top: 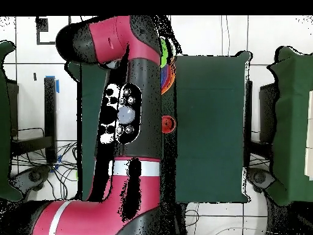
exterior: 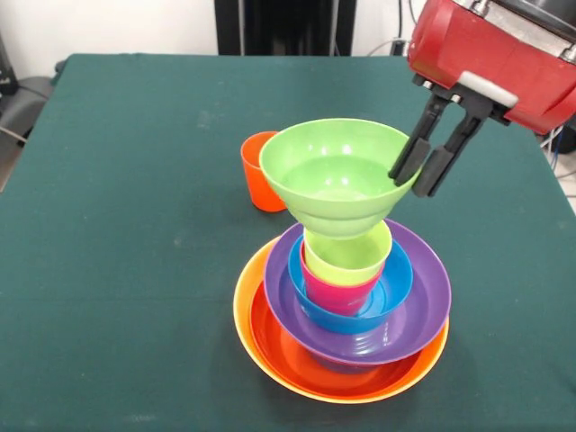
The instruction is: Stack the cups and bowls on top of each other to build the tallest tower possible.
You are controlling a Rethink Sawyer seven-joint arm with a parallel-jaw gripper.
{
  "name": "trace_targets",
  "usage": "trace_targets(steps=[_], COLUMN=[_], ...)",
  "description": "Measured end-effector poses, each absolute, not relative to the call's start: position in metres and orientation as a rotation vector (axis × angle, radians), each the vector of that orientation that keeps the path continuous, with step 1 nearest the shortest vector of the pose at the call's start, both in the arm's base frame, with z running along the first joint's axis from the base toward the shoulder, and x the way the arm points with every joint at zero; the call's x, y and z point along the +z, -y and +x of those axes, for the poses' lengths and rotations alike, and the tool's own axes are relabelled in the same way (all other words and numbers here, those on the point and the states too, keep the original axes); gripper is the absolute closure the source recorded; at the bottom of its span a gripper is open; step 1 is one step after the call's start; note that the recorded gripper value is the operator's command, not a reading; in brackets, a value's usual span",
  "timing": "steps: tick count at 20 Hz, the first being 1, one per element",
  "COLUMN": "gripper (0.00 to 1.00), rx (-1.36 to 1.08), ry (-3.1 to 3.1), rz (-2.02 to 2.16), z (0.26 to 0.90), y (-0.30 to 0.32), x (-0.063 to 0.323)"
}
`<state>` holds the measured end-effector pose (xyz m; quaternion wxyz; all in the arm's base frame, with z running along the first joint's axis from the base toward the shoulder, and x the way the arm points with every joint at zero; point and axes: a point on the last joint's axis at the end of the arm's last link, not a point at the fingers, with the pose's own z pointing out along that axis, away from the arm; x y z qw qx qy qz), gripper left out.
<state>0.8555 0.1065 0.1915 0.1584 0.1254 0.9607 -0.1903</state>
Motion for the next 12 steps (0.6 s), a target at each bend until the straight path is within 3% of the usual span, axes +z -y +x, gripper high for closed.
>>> trace_targets(steps=[12], gripper=[1.00], rx=[-0.562], ry=[-2.737], rz=[0.363], z=[0.8556], y=[-0.1005], x=[0.1927])
